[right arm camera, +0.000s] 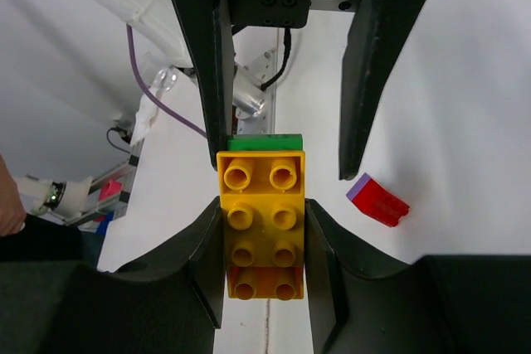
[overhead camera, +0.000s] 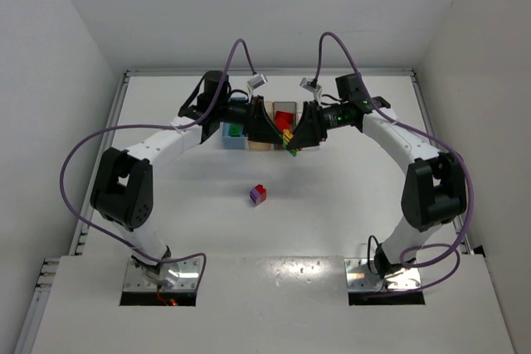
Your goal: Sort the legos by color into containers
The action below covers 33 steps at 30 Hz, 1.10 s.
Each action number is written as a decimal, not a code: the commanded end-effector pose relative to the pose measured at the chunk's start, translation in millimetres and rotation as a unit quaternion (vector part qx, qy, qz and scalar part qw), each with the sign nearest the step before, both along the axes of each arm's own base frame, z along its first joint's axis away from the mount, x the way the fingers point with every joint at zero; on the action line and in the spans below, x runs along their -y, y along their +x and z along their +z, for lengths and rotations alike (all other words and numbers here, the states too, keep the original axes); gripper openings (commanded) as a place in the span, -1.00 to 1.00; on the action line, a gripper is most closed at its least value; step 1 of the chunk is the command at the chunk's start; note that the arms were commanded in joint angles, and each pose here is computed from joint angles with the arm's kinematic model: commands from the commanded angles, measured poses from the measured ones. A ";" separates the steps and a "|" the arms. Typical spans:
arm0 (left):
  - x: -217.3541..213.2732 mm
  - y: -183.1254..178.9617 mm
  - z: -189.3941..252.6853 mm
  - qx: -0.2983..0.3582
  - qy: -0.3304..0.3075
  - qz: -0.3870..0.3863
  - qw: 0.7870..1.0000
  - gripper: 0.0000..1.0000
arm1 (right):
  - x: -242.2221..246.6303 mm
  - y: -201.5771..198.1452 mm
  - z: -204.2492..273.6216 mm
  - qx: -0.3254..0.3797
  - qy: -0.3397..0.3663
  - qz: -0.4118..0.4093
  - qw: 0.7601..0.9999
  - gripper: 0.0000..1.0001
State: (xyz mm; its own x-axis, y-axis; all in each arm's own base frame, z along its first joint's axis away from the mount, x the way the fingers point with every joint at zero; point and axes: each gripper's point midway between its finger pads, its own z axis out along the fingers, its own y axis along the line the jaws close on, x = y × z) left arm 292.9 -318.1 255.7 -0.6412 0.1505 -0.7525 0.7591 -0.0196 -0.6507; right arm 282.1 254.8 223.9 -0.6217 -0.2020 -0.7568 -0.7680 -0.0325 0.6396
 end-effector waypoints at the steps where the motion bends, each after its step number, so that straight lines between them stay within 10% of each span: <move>1: 2.1 -5.5 19.1 0.039 -0.017 -0.012 0.999 0.18 | -4.8 -0.3 26.2 0.046 0.028 0.017 0.998 -0.96; 10: 1.0 -10.3 20.4 0.037 -0.021 -0.025 0.999 -0.75 | -7.0 7.7 24.8 0.049 0.027 0.012 0.998 -0.96; 12: 1.0 -10.3 20.4 0.037 -0.021 -0.025 0.999 -0.96 | -7.3 9.9 26.5 0.045 0.023 0.007 0.999 -0.70; 22: 1.4 -8.9 15.7 0.038 -0.018 -0.026 0.999 -1.00 | -4.9 14.7 25.8 0.037 0.016 -0.006 0.999 0.23; 33: 1.9 -7.6 13.4 0.033 -0.015 -0.027 0.999 -1.00 | 3.7 19.1 21.7 0.032 0.017 -0.017 0.999 -0.75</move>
